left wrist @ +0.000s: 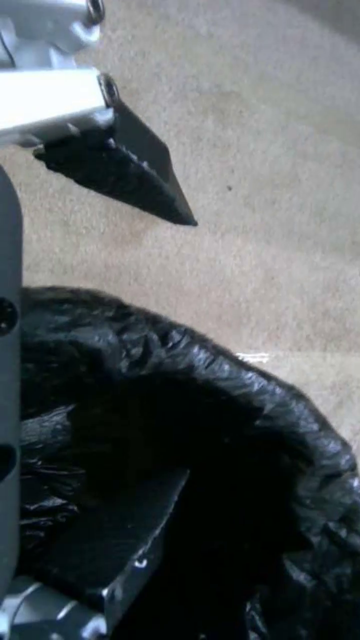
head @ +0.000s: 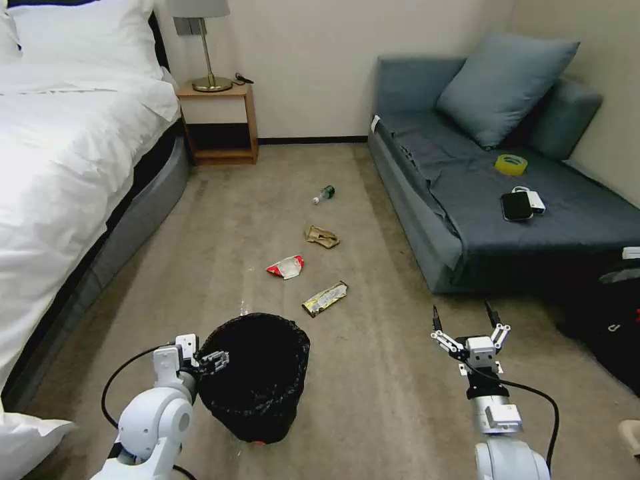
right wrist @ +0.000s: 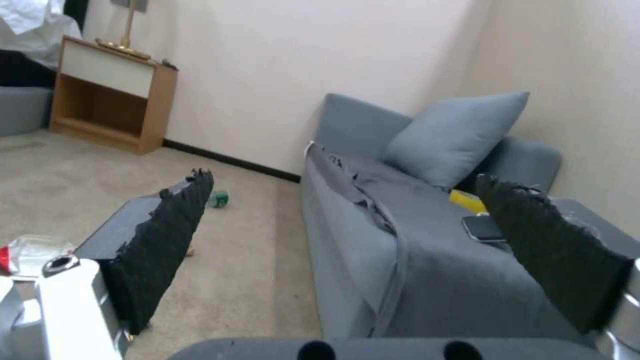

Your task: Pick up the trash bin, then pick up the garbage on the floor and place it into the trash bin.

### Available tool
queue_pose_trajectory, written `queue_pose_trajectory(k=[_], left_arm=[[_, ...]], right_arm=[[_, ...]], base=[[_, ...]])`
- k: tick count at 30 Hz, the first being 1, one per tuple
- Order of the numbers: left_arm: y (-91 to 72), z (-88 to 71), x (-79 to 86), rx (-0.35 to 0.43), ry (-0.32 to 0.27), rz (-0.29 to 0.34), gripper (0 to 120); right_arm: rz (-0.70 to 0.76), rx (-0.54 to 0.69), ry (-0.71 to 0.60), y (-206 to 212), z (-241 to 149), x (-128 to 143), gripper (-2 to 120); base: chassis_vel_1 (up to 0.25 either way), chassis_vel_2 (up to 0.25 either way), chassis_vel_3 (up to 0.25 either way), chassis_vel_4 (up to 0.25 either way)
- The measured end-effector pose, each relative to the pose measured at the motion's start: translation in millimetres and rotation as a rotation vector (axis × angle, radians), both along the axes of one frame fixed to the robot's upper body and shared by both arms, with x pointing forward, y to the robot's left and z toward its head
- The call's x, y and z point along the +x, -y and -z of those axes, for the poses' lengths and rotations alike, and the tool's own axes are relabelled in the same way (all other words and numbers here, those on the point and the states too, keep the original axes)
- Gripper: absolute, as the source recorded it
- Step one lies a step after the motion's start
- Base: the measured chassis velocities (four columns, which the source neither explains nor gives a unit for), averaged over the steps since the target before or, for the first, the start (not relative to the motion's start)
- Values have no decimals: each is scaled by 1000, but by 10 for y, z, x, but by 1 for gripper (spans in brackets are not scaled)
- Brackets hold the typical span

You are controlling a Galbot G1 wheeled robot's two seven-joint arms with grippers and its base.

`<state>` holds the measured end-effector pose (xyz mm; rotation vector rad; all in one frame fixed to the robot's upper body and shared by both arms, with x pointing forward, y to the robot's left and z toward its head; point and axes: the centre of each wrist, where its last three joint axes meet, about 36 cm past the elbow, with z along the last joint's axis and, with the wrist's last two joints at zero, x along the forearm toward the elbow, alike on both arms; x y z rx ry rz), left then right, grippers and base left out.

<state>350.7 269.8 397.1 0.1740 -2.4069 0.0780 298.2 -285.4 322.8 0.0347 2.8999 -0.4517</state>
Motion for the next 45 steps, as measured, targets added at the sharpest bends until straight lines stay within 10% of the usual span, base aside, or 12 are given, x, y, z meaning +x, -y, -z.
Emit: queue_pose_trajectory(k=[21, 45], left_arm=[[54, 123, -47, -50, -26, 4, 12], [95, 149, -301, -45, 185, 64, 4]], right_arm=[[27, 21, 15, 19, -1, 24, 100], [7, 49, 11, -51, 12, 85, 100]], base=[[0, 0, 0, 0], [0, 0, 0, 0]])
